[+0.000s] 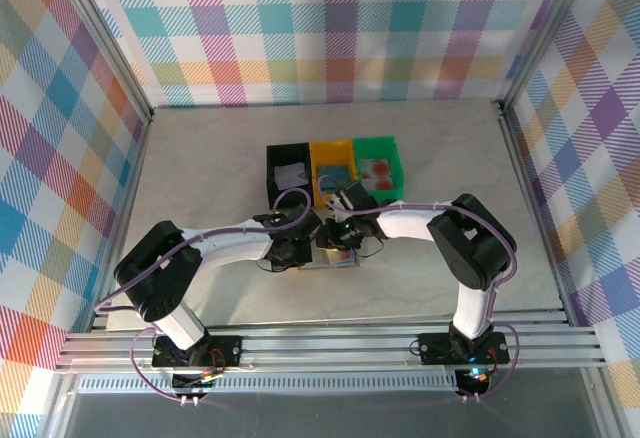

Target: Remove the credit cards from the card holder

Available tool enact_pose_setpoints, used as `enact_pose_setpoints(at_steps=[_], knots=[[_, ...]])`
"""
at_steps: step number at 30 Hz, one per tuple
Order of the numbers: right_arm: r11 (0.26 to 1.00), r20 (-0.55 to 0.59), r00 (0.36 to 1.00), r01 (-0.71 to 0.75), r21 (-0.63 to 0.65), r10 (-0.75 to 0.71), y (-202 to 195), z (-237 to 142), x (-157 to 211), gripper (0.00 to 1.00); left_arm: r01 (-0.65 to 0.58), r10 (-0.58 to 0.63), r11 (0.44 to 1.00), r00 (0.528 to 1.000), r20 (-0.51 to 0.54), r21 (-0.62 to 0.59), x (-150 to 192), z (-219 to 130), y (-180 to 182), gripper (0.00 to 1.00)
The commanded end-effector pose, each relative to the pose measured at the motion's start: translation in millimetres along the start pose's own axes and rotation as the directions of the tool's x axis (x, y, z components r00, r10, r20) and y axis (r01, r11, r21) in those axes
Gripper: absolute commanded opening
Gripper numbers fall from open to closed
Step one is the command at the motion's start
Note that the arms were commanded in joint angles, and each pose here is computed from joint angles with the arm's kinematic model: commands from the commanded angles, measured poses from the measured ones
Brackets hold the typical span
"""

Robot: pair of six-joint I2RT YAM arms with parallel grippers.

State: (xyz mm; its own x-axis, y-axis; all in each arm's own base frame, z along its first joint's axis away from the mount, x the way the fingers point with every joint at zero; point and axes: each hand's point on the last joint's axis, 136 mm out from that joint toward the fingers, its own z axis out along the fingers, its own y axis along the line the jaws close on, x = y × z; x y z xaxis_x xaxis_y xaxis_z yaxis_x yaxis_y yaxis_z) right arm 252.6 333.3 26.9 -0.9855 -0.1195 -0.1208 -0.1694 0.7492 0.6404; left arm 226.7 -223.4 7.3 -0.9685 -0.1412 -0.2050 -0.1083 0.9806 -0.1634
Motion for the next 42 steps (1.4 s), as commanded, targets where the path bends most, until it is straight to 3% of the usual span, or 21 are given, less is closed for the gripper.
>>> enact_pose_setpoints(at_steps=[1, 11, 19, 25, 28, 35, 42], knots=[[0.986, -0.050, 0.997, -0.054, 0.158, 0.063, -31.1, 1.6, 21.6, 0.23, -0.031, 0.019, 0.997, 0.984, -0.178, -0.066, 49.8, 34.0, 31.0, 0.00], [0.977, -0.046, 0.996, -0.071, 0.202, 0.081, -27.3, -16.0, 25.0, 0.25, -0.034, 0.033, 0.999, 0.996, -0.087, -0.017, 31.7, -2.8, 23.3, 0.01], [0.982, -0.050, 0.995, -0.072, 0.175, 0.082, -17.3, -21.5, 25.3, 0.25, -0.030, 0.030, 0.999, 0.997, -0.069, -0.010, 29.0, -16.8, 24.2, 0.26], [0.995, -0.035, 0.998, -0.050, 0.090, 0.053, -1.9, -21.5, 22.0, 0.25, -0.028, 0.028, 1.000, 0.996, -0.089, 0.003, 32.9, -15.9, 21.7, 0.33], [0.993, -0.013, 0.998, -0.052, 0.106, 0.054, -2.4, -24.9, 18.4, 0.25, -0.022, 0.022, 1.000, 0.996, -0.090, 0.005, 33.4, -15.3, 21.4, 0.37], [0.981, -0.032, 0.993, -0.103, 0.167, 0.110, -15.7, -17.0, 20.2, 0.23, -0.017, 0.014, 1.000, 0.993, -0.120, -0.017, 39.8, -8.2, 24.6, 0.37], [0.988, -0.033, 0.995, -0.084, 0.131, 0.089, -6.7, -11.6, 17.4, 0.24, -0.012, 0.002, 0.997, 0.991, -0.131, -0.073, 46.3, -3.2, 40.0, 0.34]])
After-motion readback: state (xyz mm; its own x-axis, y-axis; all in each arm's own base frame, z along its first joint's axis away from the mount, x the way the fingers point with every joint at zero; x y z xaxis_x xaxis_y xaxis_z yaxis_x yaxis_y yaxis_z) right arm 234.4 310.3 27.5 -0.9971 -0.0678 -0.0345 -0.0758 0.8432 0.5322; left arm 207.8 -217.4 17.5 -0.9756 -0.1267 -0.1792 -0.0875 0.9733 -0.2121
